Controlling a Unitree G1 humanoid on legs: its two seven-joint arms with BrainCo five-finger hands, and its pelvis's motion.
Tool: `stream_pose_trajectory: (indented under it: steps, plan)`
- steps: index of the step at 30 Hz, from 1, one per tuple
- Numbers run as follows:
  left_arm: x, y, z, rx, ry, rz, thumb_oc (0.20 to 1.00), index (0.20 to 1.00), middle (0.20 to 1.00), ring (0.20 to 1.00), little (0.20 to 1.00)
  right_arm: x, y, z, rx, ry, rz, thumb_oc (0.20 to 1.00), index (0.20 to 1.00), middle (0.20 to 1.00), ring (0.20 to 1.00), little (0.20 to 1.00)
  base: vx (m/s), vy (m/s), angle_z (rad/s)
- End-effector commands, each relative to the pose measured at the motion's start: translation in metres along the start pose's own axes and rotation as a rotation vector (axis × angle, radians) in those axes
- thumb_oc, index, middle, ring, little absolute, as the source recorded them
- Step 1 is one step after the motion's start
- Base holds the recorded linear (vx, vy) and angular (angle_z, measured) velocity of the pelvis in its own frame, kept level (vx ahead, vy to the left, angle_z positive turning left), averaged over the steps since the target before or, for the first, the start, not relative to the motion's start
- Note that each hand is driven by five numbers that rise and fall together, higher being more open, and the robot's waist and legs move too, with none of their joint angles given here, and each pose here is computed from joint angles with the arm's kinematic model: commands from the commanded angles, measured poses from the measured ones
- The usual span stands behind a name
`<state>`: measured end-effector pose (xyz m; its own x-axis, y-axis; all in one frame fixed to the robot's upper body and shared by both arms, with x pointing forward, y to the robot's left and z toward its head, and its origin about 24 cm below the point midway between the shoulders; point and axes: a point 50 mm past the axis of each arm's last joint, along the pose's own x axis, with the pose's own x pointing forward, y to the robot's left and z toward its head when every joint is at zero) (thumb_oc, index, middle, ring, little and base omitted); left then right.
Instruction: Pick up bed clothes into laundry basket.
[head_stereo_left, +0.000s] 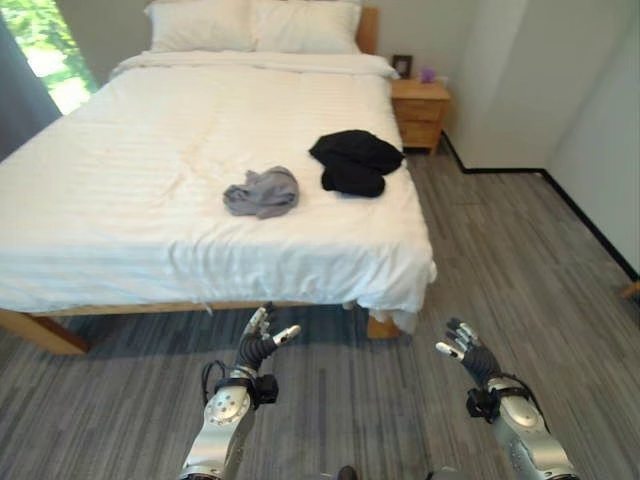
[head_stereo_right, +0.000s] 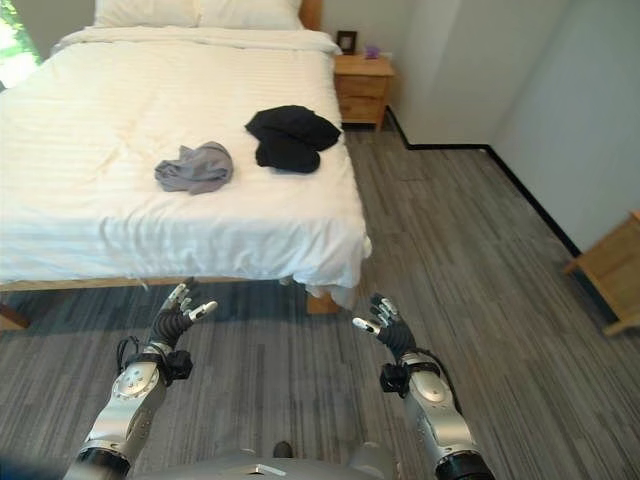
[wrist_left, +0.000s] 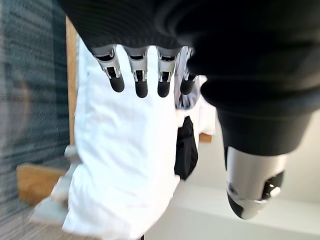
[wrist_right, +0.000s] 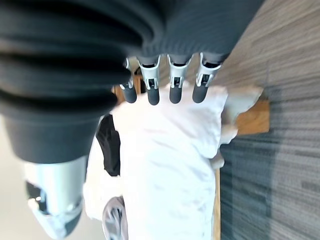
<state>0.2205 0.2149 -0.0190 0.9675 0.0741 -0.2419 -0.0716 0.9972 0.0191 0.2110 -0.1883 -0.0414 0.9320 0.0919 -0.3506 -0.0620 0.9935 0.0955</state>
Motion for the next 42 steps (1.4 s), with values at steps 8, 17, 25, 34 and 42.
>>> stream_pose_trajectory:
  steps: [8, 17, 25, 34, 42]
  plan:
    - [-0.007, 0.018, 0.015, 0.108, -0.075, -0.013, 1.000, 1.000, 1.000, 1.000, 1.000, 0.007, -0.029, 0.055, -0.040, -0.223, -0.088, 1.000, 1.000, 1.000, 1.000, 1.000, 0.50, -0.224, 0.87]
    - [0.000, 0.011, 0.019, 0.008, -0.096, -0.021, 1.000, 1.000, 1.000, 1.000, 1.000, 0.004, -0.075, 0.094, -0.118, -0.332, -0.233, 1.000, 1.000, 1.000, 1.000, 1.000, 0.28, -0.299, 0.54]
    - [-0.009, 0.008, 0.014, 0.030, -0.061, -0.104, 1.000, 1.000, 1.000, 1.000, 1.000, -0.010, -0.110, 0.129, -0.318, -0.363, -0.328, 1.000, 1.000, 1.000, 1.000, 1.000, 0.24, -0.114, 0.51]
    - [-0.020, -0.003, 0.006, 0.072, -0.015, -0.257, 1.000, 1.000, 1.000, 1.000, 1.000, 0.020, -0.125, 0.200, -0.683, -0.357, -0.416, 1.000, 1.000, 1.000, 1.000, 1.000, 0.24, 0.130, 0.10]
    - [-0.016, -0.015, 0.020, 0.096, -0.055, -0.346, 1.000, 1.000, 1.000, 1.000, 1.000, 0.041, -0.147, 0.288, -0.872, -0.247, -0.622, 1.000, 1.000, 1.000, 1.000, 1.000, 0.15, 0.075, 0.02]
